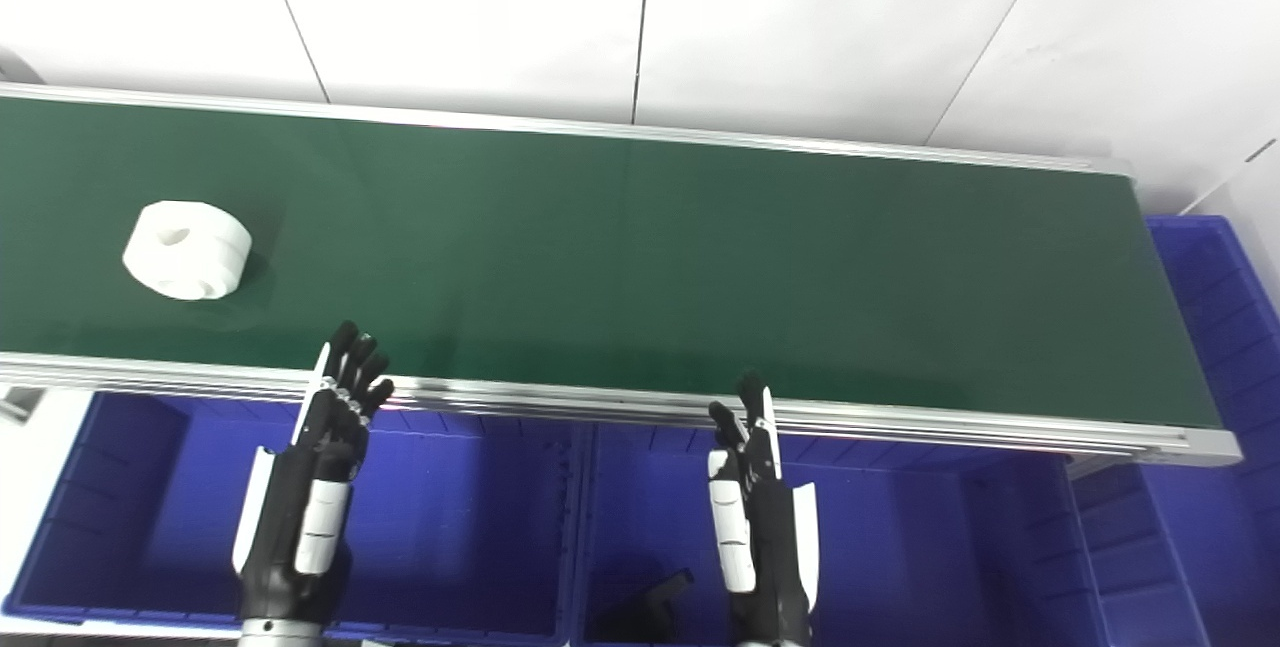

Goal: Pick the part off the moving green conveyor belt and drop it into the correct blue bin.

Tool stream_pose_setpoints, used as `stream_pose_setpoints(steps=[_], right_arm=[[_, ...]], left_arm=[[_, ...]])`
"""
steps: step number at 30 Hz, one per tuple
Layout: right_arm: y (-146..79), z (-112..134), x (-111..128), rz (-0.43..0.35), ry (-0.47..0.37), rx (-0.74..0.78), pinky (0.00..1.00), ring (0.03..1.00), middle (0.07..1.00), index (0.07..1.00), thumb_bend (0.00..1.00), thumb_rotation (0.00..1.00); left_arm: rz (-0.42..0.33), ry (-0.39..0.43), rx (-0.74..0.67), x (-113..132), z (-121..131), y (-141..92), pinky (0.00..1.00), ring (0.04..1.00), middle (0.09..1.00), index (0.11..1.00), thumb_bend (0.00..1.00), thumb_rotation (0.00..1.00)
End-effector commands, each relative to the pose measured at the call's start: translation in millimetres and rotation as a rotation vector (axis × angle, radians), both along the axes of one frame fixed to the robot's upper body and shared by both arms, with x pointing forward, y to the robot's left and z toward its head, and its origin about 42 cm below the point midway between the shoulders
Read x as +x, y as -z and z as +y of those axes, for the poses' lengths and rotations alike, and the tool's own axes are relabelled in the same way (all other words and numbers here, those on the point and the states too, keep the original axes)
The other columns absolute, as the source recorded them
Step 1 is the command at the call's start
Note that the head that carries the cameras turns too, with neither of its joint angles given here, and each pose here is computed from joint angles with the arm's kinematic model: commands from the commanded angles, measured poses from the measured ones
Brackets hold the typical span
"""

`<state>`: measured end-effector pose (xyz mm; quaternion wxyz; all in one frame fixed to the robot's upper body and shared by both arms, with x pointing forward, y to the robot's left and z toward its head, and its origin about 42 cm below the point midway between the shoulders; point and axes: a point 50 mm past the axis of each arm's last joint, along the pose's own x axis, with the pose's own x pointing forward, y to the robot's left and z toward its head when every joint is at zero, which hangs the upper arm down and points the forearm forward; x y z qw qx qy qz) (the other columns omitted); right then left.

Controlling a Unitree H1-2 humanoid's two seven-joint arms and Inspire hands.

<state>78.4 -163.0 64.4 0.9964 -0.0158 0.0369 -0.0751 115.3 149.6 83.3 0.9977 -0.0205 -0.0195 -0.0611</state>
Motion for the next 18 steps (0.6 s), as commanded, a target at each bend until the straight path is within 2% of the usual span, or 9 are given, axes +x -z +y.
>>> stream_pose_setpoints(steps=[1,7,14,18], right_arm=[[-4,-4,1,-0.05,-0.003,0.0,0.92,0.916,0.991,1.0,0.64,1.0],[6,-15,2,-0.048,-0.015,-0.003,0.92,0.927,1.0,1.0,0.62,1.0],[14,-30,2,-0.022,-0.033,-0.018,0.93,0.931,0.999,1.0,0.63,1.0],[17,-34,2,-0.008,-0.039,-0.012,0.95,0.939,1.0,1.0,0.62,1.0]], left_arm=[[-0.061,-0.006,-0.001,2,-7,-6,0.87,0.924,0.951,0.948,0.59,0.86],[-0.05,0.001,0.0,3,-18,3,0.86,0.921,0.947,0.926,0.6,0.81],[-0.058,-0.013,0.008,5,-33,10,0.82,0.892,0.92,0.896,0.59,0.82],[-0.046,-0.027,-0.016,5,-38,13,0.81,0.883,0.902,0.87,0.59,0.78]])
